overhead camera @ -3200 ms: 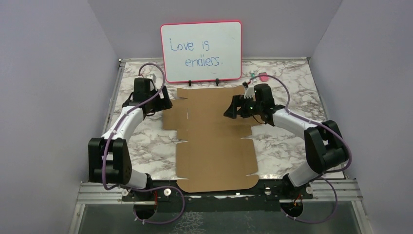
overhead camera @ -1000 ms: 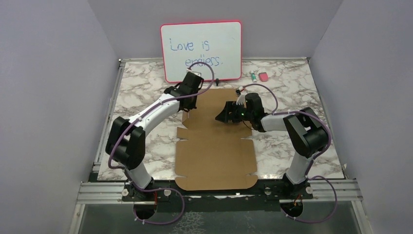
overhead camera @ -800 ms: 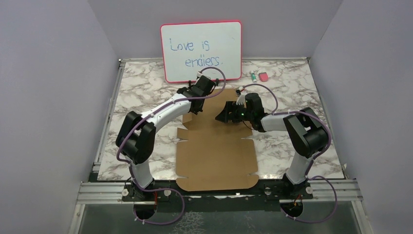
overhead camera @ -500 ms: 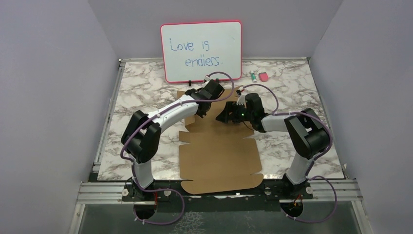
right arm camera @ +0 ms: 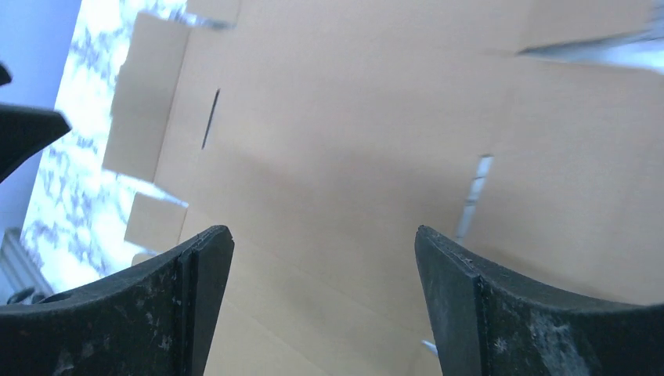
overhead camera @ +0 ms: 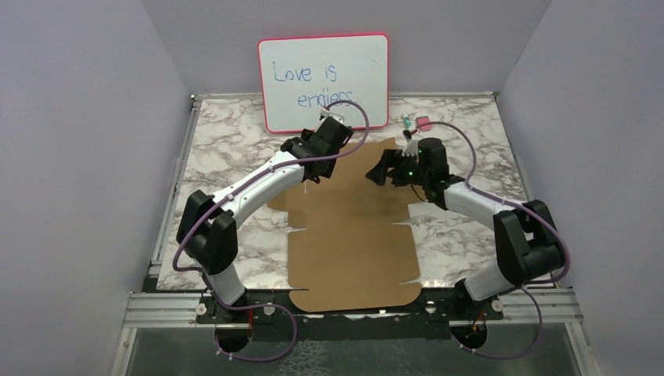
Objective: Fold the paper box
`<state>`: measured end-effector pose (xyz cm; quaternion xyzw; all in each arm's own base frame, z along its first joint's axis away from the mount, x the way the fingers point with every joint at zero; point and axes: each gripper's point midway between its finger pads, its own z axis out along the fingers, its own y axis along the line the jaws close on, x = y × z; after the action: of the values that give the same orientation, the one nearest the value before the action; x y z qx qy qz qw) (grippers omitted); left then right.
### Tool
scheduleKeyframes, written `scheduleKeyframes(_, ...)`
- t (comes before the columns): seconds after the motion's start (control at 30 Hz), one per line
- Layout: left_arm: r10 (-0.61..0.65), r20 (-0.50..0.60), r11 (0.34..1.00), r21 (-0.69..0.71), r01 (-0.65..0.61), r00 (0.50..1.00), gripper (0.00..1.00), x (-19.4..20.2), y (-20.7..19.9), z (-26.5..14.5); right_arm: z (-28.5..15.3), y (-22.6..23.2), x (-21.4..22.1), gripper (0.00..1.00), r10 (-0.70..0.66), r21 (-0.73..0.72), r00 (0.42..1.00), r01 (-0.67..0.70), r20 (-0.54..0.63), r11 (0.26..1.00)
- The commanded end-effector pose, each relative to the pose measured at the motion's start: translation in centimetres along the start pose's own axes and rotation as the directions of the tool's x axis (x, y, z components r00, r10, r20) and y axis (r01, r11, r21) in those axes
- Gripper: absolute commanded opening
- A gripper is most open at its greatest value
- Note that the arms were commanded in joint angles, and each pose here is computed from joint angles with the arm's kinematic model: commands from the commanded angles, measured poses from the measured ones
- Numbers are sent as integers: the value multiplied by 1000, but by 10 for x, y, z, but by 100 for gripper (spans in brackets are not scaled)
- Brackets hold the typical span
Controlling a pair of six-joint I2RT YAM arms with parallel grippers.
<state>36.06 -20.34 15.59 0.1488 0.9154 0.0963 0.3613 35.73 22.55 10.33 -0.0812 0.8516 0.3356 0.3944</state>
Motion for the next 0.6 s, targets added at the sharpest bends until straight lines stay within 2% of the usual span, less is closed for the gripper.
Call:
scheduleKeyframes(0.0,-105,104,987,136,90,989,64,-29,1,-18,-29,-30,-31,92,-6,103,998,-1,69,995)
scheduleKeyframes(0.2,-178,100,943,301,141,979,78,-34,-11,-14,-62,-80,-47,95,50,224,988,-82,145,971)
scheduleKeyframes(0.37,-237,50,882,429,193,970,82,-23,-25,-3,-80,-115,-54,93,139,237,970,-185,199,954)
scheduleKeyframes(0.57,-306,-73,793,532,296,949,83,12,-39,23,-81,-148,-40,84,226,228,955,-268,194,936)
